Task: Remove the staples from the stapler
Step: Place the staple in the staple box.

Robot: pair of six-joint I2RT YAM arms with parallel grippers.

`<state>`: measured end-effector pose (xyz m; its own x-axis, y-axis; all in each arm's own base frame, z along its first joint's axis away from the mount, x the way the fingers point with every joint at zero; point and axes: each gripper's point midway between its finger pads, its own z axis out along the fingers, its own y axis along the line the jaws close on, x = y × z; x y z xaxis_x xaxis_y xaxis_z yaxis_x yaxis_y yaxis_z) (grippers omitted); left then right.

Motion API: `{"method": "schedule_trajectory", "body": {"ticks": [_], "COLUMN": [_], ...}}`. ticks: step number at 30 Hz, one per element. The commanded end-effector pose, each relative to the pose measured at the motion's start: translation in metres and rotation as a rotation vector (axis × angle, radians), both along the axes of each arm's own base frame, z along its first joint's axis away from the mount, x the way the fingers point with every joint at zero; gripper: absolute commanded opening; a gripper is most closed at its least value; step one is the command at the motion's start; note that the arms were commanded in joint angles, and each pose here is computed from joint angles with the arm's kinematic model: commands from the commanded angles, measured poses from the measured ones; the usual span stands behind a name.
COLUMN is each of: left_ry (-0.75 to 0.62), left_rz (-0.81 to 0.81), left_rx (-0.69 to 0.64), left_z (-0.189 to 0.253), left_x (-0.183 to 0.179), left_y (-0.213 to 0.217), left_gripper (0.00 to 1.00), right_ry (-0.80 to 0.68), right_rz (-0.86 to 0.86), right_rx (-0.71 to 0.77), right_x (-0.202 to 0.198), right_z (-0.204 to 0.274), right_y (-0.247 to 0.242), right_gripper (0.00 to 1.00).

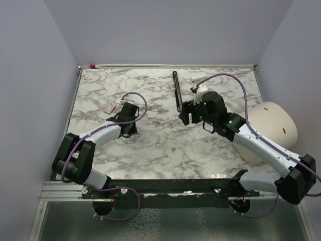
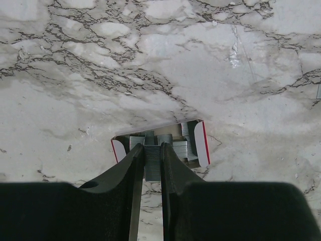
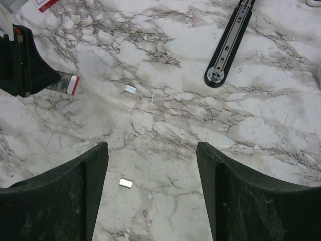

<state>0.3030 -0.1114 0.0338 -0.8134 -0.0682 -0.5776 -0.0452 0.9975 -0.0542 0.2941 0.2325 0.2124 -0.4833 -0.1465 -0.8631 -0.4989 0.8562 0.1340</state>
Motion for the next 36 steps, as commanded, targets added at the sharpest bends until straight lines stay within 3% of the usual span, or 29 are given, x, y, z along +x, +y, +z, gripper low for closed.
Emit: {"method": "schedule_trajectory", "body": {"ticks": [1, 36], "left_ry": [-0.032, -0.041], "left_rz": [0.016, 0.022], "left_rx": [0.010, 0.028], "left_z": [0.0032, -0.0020], "left_x": [0.0086, 0.0094], "left_y": [-0.0010, -0.0025], "left_gripper": [0.10, 0.12], "right_ry": [-0.037, -0.035], "right_rz": [-0.017, -0.012], "right_rx": [0.017, 0.025], "right_x": [0.0024, -0.0002], "right_z": [0.0089, 0.0099], "right_y": [-0.0042, -0.0048], "right_gripper": [0.71, 0.71]}}
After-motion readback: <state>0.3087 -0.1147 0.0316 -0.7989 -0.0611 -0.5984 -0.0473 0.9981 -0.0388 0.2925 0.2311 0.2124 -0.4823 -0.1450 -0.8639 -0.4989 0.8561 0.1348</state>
